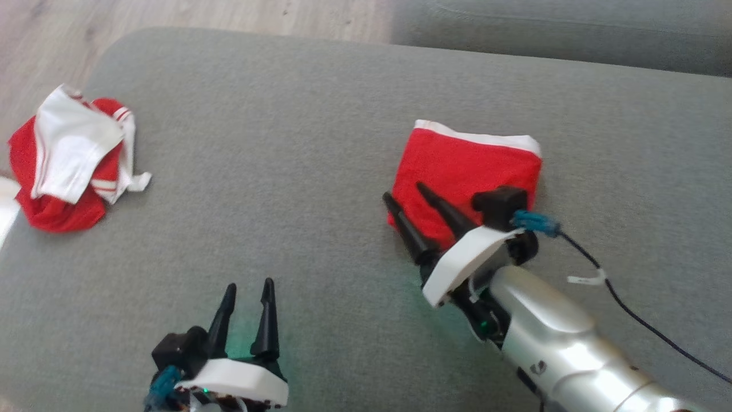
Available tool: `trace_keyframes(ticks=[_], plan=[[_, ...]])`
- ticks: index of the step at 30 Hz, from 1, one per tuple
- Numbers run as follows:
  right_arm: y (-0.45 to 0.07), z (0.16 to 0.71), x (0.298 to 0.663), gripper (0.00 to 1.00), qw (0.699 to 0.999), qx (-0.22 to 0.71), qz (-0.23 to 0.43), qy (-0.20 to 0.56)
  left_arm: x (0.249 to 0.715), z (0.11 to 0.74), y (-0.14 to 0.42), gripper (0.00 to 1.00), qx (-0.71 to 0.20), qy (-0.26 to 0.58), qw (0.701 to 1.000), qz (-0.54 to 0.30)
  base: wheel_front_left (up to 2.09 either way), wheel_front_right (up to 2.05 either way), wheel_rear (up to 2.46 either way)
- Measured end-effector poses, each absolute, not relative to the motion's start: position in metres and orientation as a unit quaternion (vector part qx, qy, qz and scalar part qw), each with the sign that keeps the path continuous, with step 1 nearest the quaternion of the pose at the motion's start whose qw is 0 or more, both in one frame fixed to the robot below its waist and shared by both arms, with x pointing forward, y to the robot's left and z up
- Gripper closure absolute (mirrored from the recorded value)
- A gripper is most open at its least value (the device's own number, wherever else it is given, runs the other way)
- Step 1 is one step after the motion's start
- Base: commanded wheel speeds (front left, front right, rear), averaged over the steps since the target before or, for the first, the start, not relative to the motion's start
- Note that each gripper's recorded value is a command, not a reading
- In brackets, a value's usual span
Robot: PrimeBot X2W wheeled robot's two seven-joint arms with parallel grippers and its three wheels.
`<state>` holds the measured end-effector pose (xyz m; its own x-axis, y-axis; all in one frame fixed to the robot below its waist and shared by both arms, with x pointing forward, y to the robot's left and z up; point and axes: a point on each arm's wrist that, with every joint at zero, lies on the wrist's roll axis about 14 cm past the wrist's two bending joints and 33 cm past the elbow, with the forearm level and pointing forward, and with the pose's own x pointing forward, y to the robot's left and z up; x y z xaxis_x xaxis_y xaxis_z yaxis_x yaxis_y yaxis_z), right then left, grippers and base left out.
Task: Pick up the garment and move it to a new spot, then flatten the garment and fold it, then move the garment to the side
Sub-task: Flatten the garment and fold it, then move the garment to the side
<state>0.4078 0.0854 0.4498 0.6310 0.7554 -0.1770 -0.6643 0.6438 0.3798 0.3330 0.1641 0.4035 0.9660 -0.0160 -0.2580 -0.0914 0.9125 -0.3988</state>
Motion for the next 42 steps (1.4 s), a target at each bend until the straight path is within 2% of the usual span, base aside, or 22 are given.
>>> trace_keyframes(ticks=[5,9,13,19,26,35,42], plan=[[0.034,0.471,0.437,0.0,0.924,0.19,0.311,0.119,0.343,0.413,0.163,0.0,-0.163,0.115,0.98,0.003,0.0,0.0,0.0],[-0.038,0.478,0.454,0.0,0.959,0.155,0.226,0.073,0.354,0.428,0.161,0.0,-0.124,0.091,0.988,-0.011,0.0,0.0,0.0],[-0.092,0.468,0.441,0.0,0.977,0.128,0.155,0.065,0.36,0.441,0.155,0.0,-0.089,0.069,0.993,-0.027,0.0,0.0,0.0],[-0.126,0.448,0.416,0.0,0.986,0.097,0.109,0.08,0.356,0.443,0.15,0.0,-0.07,0.067,0.995,-0.037,0.0,0.0,0.0],[-0.134,0.415,0.388,0.0,0.985,0.079,0.089,0.124,0.34,0.427,0.14,0.0,-0.064,0.092,0.992,-0.051,0.0,0.0,0.0],[-0.125,0.41,0.392,0.0,0.984,0.078,0.098,0.13,0.34,0.424,0.135,0.0,-0.064,0.098,0.992,-0.056,0.0,0.0,0.0],[-0.077,0.426,0.435,0.0,0.977,0.074,0.167,0.112,0.351,0.417,0.126,0.0,-0.073,0.111,0.989,-0.067,0.0,0.0,0.0]])
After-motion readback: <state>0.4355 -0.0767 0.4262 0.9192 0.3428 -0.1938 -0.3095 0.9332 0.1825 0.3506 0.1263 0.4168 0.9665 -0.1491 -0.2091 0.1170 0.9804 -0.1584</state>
